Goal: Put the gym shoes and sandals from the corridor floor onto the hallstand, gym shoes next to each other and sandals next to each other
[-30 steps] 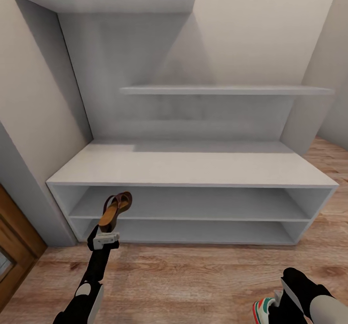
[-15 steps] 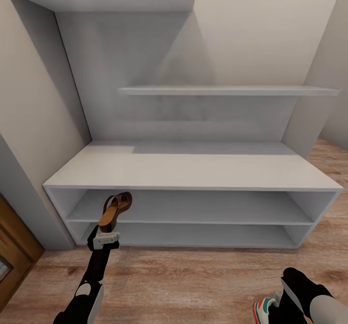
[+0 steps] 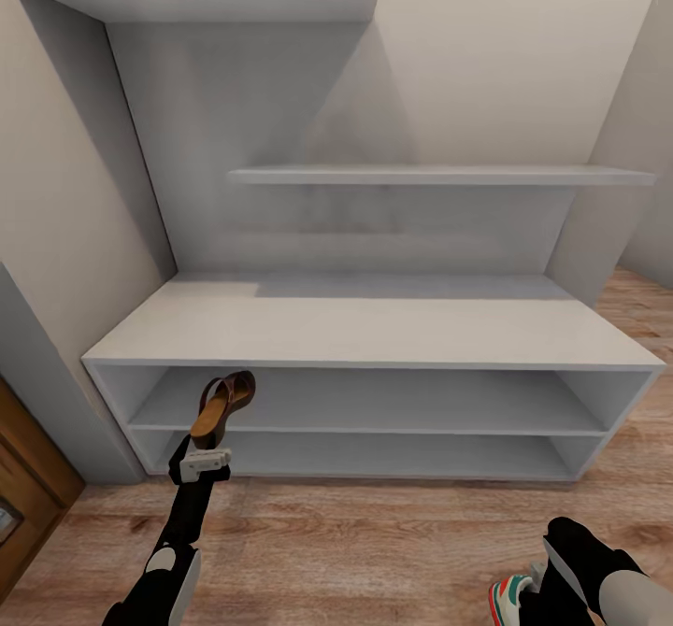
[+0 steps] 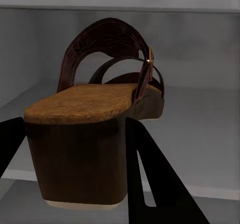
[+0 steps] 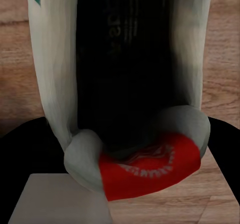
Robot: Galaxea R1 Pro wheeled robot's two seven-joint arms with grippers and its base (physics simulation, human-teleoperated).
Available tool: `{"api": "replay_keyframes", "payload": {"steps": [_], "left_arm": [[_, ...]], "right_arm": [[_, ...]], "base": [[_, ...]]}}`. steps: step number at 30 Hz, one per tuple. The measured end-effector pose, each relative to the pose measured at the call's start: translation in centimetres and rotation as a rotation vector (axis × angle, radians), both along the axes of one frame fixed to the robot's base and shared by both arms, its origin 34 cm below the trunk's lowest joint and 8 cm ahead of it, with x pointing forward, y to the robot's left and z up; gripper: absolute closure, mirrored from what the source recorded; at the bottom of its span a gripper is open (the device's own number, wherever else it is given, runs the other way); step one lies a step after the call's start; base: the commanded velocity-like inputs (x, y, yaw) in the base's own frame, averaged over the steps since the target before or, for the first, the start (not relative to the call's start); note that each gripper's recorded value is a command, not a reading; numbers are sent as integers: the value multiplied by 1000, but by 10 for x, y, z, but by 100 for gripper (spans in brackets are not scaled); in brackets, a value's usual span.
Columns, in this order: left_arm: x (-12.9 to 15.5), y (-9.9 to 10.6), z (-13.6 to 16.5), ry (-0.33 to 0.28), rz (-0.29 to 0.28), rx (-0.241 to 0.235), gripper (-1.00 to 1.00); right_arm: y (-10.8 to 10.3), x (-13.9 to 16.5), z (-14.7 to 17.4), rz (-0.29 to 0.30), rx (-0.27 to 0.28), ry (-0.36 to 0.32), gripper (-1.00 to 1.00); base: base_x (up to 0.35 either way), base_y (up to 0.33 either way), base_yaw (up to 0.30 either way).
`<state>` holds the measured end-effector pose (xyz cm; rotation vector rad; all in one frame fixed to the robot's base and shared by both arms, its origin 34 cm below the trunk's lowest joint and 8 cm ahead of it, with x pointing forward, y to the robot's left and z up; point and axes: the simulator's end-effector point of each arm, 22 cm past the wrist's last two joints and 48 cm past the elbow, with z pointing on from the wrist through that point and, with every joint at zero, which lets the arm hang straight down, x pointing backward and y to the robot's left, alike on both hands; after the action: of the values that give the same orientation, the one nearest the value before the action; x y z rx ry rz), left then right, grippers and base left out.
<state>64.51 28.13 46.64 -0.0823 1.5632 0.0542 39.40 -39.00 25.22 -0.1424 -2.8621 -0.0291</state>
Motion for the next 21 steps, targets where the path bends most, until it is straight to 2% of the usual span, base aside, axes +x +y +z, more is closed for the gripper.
{"api": "replay_keyframes", "payload": {"steps": [12,21], "left_arm": [[0,0,0,0,0,0,100],[0,0,0,0,0,0,100]], "right_arm": [[0,0,0,0,0,0,100],[0,0,0,0,0,0,100]], "base": [[16,0,0],[161,0,0]]}}
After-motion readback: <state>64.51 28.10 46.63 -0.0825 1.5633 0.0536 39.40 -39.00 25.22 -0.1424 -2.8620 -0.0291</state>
